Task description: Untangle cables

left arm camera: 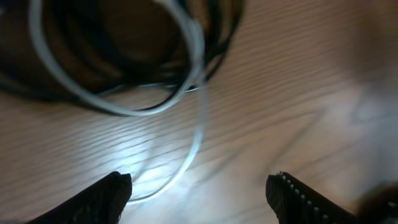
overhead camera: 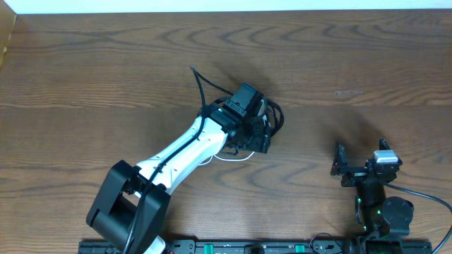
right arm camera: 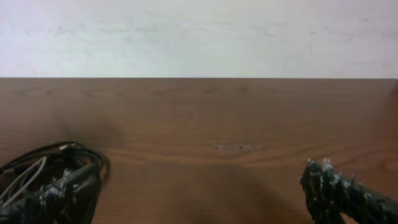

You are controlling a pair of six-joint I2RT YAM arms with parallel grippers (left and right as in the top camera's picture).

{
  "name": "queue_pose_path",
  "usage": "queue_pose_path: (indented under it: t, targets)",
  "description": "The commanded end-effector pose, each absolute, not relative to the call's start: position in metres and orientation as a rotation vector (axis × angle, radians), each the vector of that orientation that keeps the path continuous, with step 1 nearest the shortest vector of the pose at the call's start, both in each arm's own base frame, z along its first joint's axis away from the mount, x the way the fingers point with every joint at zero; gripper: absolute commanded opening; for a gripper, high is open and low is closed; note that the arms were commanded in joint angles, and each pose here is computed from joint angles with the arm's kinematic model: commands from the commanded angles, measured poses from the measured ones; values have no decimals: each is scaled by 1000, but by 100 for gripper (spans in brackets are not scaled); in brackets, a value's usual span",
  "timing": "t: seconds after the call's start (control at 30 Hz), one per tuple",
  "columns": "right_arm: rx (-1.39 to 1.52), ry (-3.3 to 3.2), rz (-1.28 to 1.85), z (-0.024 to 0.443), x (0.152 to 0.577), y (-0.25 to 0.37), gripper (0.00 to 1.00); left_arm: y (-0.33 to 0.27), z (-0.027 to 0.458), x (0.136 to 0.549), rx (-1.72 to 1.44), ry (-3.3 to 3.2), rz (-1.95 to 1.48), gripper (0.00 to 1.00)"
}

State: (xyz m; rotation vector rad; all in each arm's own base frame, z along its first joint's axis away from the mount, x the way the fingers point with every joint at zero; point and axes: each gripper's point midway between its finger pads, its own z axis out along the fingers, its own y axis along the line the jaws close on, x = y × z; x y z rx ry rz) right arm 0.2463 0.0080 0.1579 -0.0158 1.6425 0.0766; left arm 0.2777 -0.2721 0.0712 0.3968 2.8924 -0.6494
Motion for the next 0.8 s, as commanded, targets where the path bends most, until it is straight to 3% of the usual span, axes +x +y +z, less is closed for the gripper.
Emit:
queue_pose_path:
  t: [0.0,0.57,0.67,0.77]
  targets:
    - [-12,1648,76,156,246,8,99,-281,78,280,408,2869,-709,75]
    - [-12,1648,76,156,246,8,99,-282,39,314,228,2837,-550,68]
    - [-12,1648,76,156,246,8,99,-283,38,315,228,2837,-551,52]
    - [-12,1648,76,156,246,8,99,-285,40,318,211,2822,-566,43]
